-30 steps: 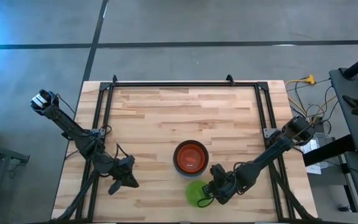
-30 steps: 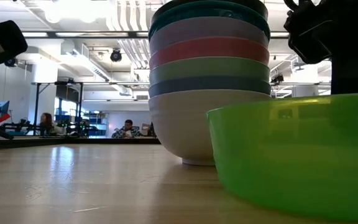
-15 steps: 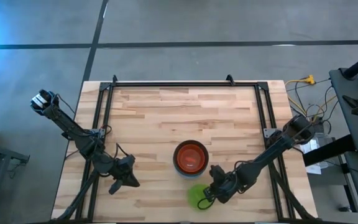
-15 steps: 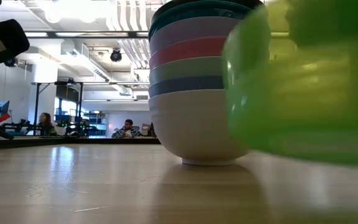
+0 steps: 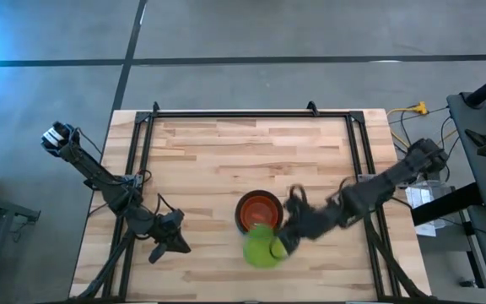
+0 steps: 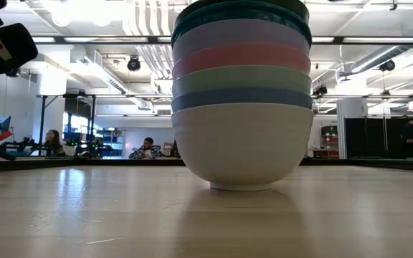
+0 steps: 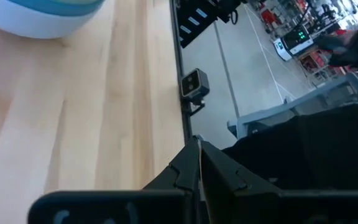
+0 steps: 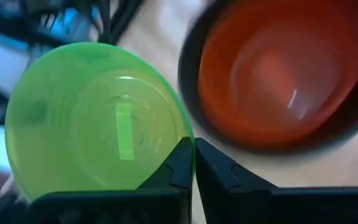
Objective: Nest bowls inside each other
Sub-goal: Stack the green bowl on top of the orange bowl, then return to Home Position
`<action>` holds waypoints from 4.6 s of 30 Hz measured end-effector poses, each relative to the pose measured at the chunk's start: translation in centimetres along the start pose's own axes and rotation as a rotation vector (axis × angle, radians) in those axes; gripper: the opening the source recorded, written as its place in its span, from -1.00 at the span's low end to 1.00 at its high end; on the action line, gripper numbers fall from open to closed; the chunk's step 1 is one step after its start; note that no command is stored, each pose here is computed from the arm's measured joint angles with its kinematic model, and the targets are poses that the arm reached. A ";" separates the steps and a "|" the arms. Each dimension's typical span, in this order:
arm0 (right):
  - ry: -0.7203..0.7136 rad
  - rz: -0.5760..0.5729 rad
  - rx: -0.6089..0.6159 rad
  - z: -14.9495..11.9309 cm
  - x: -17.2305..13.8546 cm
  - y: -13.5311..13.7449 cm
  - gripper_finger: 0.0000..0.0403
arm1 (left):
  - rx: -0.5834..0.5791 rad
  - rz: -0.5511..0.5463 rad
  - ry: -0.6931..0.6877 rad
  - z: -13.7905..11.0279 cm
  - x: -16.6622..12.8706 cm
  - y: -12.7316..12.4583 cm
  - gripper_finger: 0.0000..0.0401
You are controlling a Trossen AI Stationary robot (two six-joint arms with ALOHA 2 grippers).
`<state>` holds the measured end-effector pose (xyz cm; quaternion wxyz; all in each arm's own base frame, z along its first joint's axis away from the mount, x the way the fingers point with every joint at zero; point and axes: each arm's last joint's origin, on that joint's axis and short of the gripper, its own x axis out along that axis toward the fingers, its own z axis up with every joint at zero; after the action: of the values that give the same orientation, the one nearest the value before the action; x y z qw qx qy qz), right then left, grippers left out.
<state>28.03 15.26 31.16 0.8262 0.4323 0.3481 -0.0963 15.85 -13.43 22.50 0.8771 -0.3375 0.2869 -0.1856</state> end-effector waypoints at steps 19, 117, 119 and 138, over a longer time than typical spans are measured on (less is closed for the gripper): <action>0.189 -0.350 -0.195 12.0 -0.3 -1.3 -0.96 | -0.017 0.031 -0.061 0.4 0.0 0.2 -1.00; -0.378 0.220 -0.334 -2.4 1.6 -11.6 -0.74 | 0.283 0.096 -0.337 15.4 8.5 5.2 -1.00; -0.381 0.225 -0.330 -2.4 1.7 -11.6 -0.74 | 0.283 0.097 -0.335 15.4 8.5 5.3 -1.00; -0.412 0.266 -0.320 -1.8 1.0 -10.4 -0.74 | 0.282 0.096 -0.323 14.7 7.9 5.5 -1.00</action>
<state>23.11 10.50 23.14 0.9426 0.3096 0.1239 -0.0165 31.87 -6.55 24.55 0.9580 -0.2228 0.1296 -0.1254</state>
